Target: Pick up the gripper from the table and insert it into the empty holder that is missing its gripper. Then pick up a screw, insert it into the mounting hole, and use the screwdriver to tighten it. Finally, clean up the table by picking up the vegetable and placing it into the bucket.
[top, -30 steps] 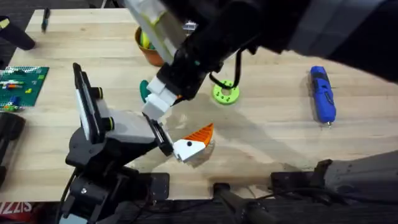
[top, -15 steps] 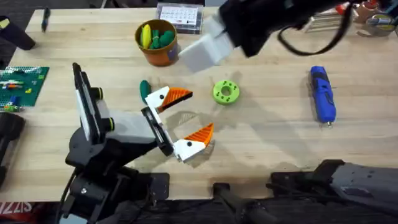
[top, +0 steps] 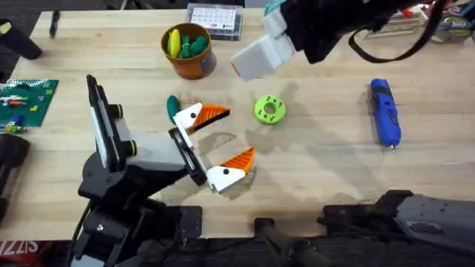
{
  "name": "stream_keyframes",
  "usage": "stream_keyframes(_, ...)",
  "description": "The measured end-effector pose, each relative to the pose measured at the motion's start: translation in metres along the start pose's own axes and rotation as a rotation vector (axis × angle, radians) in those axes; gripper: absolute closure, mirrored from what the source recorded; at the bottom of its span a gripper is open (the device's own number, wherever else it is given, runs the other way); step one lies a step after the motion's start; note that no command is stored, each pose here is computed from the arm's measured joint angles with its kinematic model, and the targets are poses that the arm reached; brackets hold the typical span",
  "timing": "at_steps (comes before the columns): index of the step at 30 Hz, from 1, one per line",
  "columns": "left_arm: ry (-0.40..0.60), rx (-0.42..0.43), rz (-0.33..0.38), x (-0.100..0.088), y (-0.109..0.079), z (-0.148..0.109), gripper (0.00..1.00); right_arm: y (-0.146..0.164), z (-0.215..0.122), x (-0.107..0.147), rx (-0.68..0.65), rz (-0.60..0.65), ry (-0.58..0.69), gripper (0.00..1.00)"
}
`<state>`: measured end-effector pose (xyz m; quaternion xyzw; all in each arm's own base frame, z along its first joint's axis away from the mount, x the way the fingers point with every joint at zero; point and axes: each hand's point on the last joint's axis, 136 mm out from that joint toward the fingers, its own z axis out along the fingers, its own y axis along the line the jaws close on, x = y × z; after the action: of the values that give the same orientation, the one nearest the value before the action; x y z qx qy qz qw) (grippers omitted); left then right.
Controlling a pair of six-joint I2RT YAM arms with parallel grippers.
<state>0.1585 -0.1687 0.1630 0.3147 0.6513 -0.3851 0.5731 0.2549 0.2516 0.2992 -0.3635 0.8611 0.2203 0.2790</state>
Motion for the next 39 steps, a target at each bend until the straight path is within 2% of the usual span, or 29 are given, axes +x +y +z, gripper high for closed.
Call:
stream_keyframes(21, 0.000, 0.000, 0.003, 0.000, 0.000, 0.000, 0.013, 0.007, -0.002, 0.028, -0.032, 0.049, 0.113, 0.008)
stream_keyframes(39, 0.000, 0.000, 0.003, 0.000, 0.000, 0.000, 0.013, 0.019, -0.003, 0.031, -0.109, -0.037, 0.120, 0.008)
